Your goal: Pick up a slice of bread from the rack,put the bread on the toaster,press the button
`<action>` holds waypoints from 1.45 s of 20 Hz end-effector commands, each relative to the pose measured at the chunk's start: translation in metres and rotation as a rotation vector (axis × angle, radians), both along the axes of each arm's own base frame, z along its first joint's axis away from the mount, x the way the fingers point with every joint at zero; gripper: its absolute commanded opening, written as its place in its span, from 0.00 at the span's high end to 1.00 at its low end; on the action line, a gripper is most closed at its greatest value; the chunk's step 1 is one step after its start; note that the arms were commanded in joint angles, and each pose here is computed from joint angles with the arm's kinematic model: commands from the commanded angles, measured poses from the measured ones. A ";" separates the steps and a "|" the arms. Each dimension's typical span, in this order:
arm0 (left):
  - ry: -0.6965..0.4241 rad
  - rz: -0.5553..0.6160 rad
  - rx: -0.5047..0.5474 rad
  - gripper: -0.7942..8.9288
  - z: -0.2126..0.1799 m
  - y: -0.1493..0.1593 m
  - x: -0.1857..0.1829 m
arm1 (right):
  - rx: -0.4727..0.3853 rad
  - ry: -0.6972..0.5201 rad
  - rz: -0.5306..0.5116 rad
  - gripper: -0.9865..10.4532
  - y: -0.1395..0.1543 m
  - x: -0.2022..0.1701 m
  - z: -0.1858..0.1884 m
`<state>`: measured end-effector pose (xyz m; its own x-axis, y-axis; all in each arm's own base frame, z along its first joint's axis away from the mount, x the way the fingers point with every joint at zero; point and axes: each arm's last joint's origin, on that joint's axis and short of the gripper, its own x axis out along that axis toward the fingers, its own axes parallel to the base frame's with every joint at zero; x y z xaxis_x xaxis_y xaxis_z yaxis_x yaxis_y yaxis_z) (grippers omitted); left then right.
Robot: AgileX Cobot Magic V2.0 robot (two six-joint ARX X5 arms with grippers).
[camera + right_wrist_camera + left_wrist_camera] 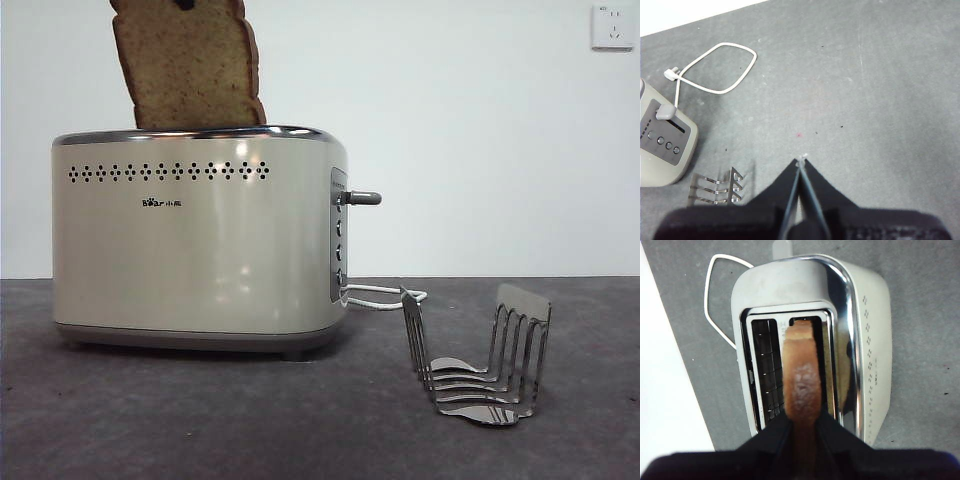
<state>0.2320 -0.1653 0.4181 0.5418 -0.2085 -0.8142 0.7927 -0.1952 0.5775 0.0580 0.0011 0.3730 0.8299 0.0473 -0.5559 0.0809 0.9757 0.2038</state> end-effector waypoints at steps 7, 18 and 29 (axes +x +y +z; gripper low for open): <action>0.064 0.047 0.051 0.93 -0.027 -0.001 0.036 | -0.008 -0.005 0.004 0.91 0.000 -0.001 0.001; 0.146 0.049 -0.012 0.92 -0.054 -0.006 0.069 | -0.009 -0.003 0.003 0.91 0.000 -0.001 0.001; 0.055 0.179 -0.218 0.56 -0.010 0.012 0.039 | -0.030 0.035 0.017 0.91 0.000 -0.003 -0.003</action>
<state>0.2725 -0.1548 0.4066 0.5396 -0.2777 -0.7948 0.8325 0.0353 0.5529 0.0554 0.0011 0.3695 0.8039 0.0467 -0.5930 0.0770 0.9804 0.1815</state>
